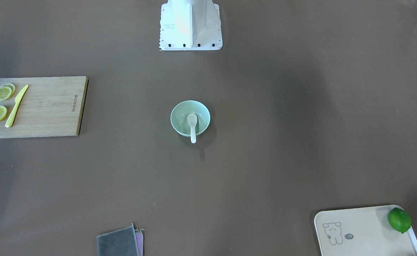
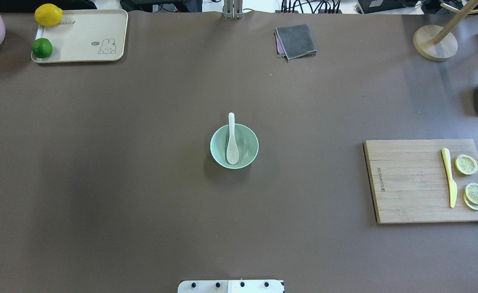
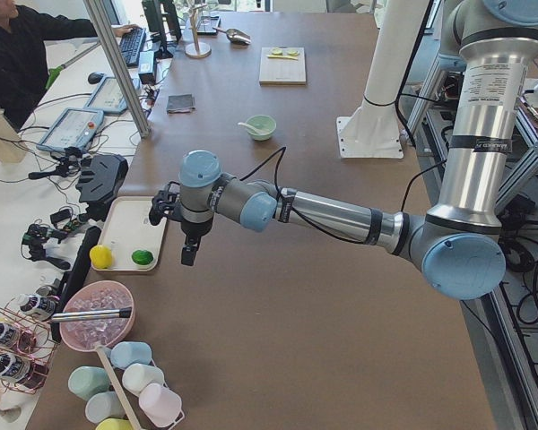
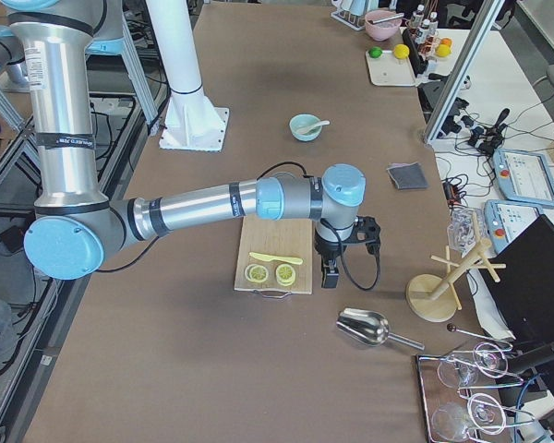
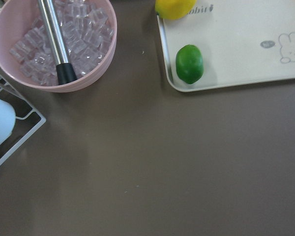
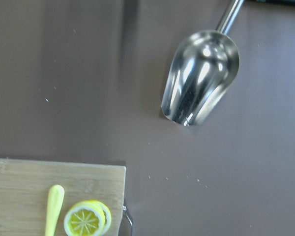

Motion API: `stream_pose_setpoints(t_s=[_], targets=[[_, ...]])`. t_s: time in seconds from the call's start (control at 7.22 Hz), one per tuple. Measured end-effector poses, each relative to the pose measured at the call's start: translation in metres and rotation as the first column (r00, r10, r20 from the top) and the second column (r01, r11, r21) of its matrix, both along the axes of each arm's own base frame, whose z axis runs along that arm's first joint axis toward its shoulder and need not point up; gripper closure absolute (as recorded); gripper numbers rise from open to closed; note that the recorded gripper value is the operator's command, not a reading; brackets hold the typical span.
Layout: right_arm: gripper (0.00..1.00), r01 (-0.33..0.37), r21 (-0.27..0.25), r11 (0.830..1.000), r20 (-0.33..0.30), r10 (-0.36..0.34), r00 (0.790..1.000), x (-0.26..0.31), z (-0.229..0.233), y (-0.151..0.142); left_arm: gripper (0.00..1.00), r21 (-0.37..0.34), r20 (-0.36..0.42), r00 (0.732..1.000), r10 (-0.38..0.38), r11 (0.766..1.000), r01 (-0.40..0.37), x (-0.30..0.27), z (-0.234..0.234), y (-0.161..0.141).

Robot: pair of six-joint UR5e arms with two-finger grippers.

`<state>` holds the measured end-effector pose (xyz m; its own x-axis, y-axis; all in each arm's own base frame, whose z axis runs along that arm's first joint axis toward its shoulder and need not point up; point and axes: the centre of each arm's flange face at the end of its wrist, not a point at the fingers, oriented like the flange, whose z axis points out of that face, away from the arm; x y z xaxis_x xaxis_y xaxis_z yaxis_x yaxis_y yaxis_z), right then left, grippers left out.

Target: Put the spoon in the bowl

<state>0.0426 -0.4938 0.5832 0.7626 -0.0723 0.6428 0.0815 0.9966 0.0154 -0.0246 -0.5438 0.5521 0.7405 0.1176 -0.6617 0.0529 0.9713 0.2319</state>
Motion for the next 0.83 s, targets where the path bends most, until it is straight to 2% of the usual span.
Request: stream_pose_setpoints(t_s=[0.28, 0.83], targets=[[0.0, 0.014, -0.07, 0.997, 0.005, -0.014, 1.0, 0.005, 0.033, 0.032, 0.02, -0.049, 0.021, 0.999, 0.031, 0.998, -0.03, -0.026, 0.043, 0.036], [0.0, 0.013, -0.084, 0.996, 0.011, -0.012, 1.0, 0.006, 0.038, 0.04, 0.02, -0.08, 0.028, 0.999, 0.022, 0.997, -0.02, -0.036, 0.06, 0.049]])
